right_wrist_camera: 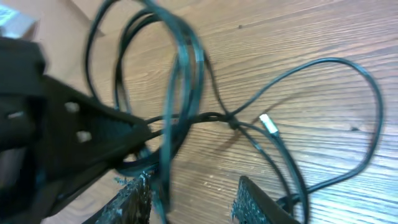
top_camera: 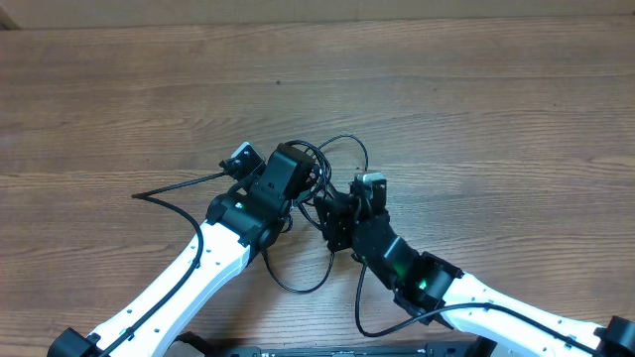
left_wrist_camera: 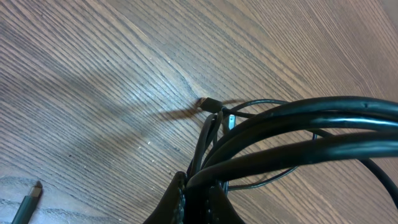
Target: Untangle cables
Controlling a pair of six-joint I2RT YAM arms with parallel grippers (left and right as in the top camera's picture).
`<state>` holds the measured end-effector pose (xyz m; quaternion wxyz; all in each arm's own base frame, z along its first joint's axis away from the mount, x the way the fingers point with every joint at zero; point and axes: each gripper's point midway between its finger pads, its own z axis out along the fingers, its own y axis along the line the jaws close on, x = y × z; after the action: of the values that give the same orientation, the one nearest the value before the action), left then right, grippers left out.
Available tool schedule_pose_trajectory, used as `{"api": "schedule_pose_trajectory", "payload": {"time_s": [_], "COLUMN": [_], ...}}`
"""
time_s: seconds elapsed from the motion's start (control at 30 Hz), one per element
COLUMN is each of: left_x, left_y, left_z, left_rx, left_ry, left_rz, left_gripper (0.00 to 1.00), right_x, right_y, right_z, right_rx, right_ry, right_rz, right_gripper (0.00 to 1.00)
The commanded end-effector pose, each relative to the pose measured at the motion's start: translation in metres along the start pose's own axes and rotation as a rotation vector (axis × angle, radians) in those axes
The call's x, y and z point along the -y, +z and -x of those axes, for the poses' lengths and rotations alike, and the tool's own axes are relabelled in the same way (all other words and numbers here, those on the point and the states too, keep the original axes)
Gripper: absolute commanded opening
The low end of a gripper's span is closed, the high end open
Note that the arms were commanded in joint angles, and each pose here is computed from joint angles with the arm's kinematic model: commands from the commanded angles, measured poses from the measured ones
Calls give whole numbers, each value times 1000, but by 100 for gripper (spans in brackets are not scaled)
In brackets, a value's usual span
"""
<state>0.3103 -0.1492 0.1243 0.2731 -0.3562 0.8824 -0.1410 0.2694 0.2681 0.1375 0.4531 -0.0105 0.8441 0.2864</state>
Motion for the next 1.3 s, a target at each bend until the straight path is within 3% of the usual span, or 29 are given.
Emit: {"api": "schedule_pose_trajectory", "payload": {"time_s": [0.0,0.37,0.53,0.9,1.27], "left_x": [4,17,34,33,33], "left_y": [-1,-2,-5,-5,-5], "left_z": [1,-12,-19,-20,-19], "left_rx": [-5,-83,-129,-127,-126], "left_ry": [9,9,96,128,127], "left_rz": [-13,-75,-156,-157,-157], "left_gripper": [4,4,4,4,4], "right_x": [20,51,84,170,181], "right_y": [1,5,4,-17,-27], "right_z": [14,14,17,6,-10], "right_rx": [42,3,-8,-104,-171], "right_ry": [50,85,107,169,157], "right_rz": [-67,-145,-240,-512,-574], "right_gripper": [42,42,42,43,47]}}
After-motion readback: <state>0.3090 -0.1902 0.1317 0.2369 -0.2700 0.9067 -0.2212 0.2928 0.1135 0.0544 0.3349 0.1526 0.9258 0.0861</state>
